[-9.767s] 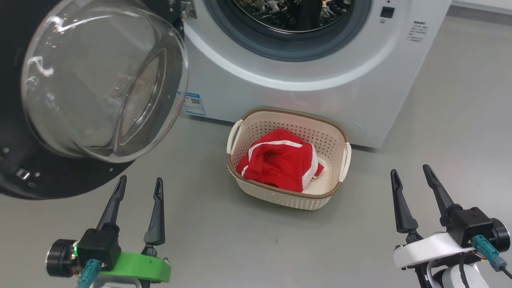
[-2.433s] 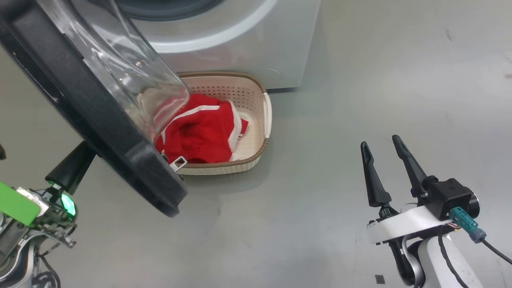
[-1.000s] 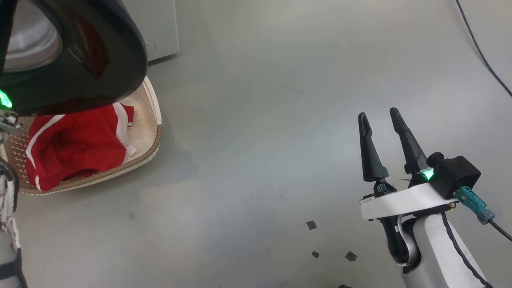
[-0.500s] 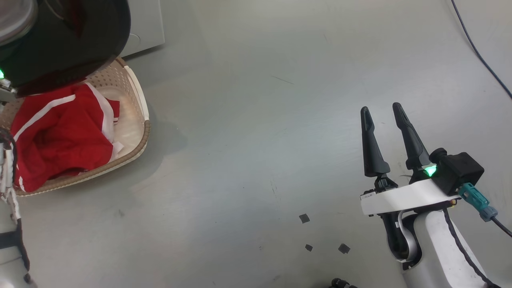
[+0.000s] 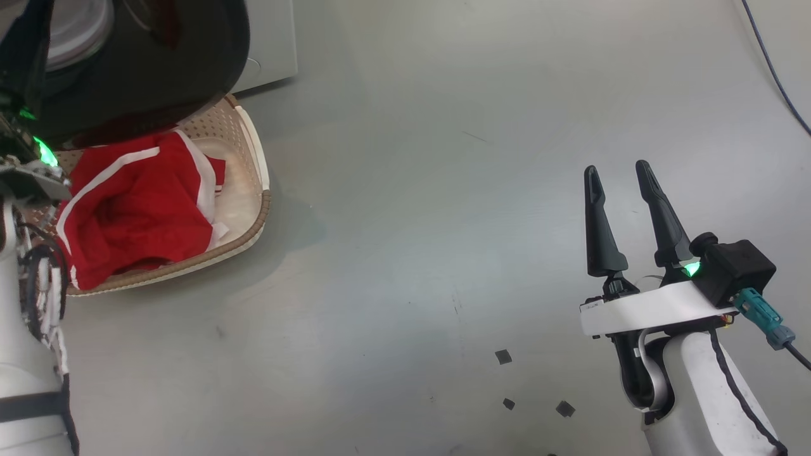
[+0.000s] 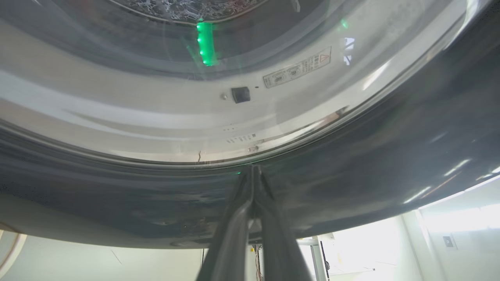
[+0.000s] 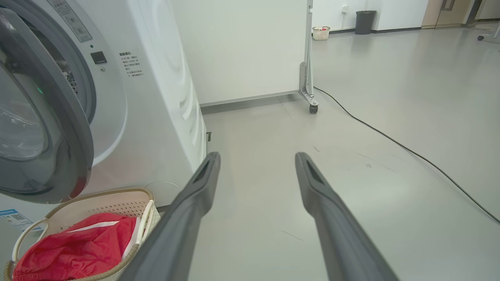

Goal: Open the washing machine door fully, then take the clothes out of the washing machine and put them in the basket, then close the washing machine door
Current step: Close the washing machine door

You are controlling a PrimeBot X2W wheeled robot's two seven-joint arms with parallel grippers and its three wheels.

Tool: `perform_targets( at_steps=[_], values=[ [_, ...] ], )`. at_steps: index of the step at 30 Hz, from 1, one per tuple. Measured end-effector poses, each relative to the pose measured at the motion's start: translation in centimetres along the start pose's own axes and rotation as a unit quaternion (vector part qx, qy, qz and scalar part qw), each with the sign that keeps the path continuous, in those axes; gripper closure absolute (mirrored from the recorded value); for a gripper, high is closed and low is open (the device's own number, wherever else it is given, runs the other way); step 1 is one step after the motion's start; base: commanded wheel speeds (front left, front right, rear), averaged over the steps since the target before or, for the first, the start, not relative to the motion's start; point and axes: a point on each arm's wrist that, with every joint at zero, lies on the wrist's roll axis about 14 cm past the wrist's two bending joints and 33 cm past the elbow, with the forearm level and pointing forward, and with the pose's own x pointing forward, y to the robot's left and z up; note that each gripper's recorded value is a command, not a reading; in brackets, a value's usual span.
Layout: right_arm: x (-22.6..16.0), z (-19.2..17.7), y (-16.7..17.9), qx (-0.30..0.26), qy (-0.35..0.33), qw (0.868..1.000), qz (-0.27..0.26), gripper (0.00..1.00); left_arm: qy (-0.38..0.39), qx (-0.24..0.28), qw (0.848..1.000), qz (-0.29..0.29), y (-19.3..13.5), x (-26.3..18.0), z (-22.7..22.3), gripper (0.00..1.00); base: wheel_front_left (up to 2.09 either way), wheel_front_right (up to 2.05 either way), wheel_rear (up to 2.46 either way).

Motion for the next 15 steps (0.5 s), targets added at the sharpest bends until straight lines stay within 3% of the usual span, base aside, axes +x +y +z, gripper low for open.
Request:
perform_targets(
  at_steps=[5,12,13,15],
  values=[
    [0.2,-0.1,0.7,-0.005,0.000,1.000,0.013,0.00,-0.034,-0.030,0.999,0.022,1.5,-2.8,0.7,1.00,0.00,0.00,0.00],
    [0.4,0.1,1.8,-0.010,-0.005,0.999,0.031,0.00,-0.092,-0.038,0.995,0.003,-0.3,-6.2,2.3,1.00,0.00,0.00,0.00],
    [0.4,0.1,2.0,-0.010,-0.005,0.999,0.033,0.00,-0.100,-0.041,0.994,0.007,-0.1,-6.8,2.3,0.97,0.00,0.00,0.00],
    [0.3,0.1,2.3,-0.011,-0.005,0.999,0.039,0.00,-0.112,-0.044,0.993,0.015,0.2,-8.2,2.2,0.63,0.00,0.00,0.00]
  ],
)
